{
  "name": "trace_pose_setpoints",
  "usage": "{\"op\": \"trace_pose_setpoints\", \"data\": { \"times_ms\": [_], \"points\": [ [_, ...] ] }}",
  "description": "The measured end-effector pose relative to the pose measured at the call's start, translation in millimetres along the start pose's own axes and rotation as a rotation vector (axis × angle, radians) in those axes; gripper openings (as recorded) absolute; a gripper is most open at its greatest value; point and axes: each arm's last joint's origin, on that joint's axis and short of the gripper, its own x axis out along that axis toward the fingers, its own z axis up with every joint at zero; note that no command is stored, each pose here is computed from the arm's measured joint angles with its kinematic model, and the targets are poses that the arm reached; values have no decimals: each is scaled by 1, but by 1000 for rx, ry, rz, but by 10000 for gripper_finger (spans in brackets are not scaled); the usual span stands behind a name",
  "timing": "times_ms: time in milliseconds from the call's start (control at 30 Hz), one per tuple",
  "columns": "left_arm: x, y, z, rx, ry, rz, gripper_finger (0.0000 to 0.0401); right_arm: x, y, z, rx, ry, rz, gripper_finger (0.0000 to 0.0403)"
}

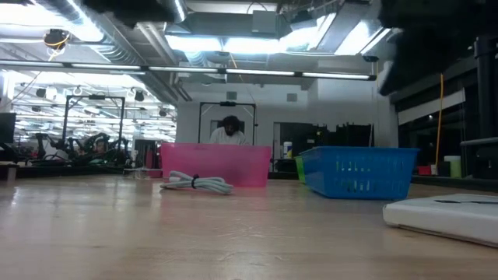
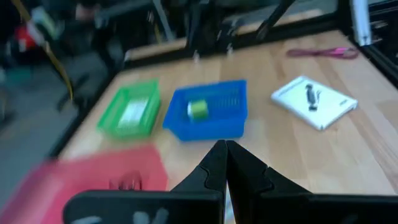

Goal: Pick and place items into bin
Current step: Put the card reader box into the green bin

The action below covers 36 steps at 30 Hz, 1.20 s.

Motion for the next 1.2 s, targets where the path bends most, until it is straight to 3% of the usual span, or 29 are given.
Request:
{"op": "trace_pose_setpoints", "data": {
  "times_ms": [200,333,633,767,1000,1200],
  "points": [
    [33,-12,-4,161,-35,-18,3,-12,6,-18,-47,61,38,0],
    [58,-10,-12,149,9,-19,3,-18,11,-27,-101,77,69,0],
    [112,-14,0,207,77,-111,3,-12,20,-50,-140,249,20,0],
    [133,-19,2,239,98,-145,3,-15,37,-56,-186,315,48,0],
    [160,-36,8,269,154,-233,3,-42,71,-60,-248,304,147,0],
    [169,-64,12,363,236,-295,3,-48,92,-71,-222,359,106,0]
  ]
}}
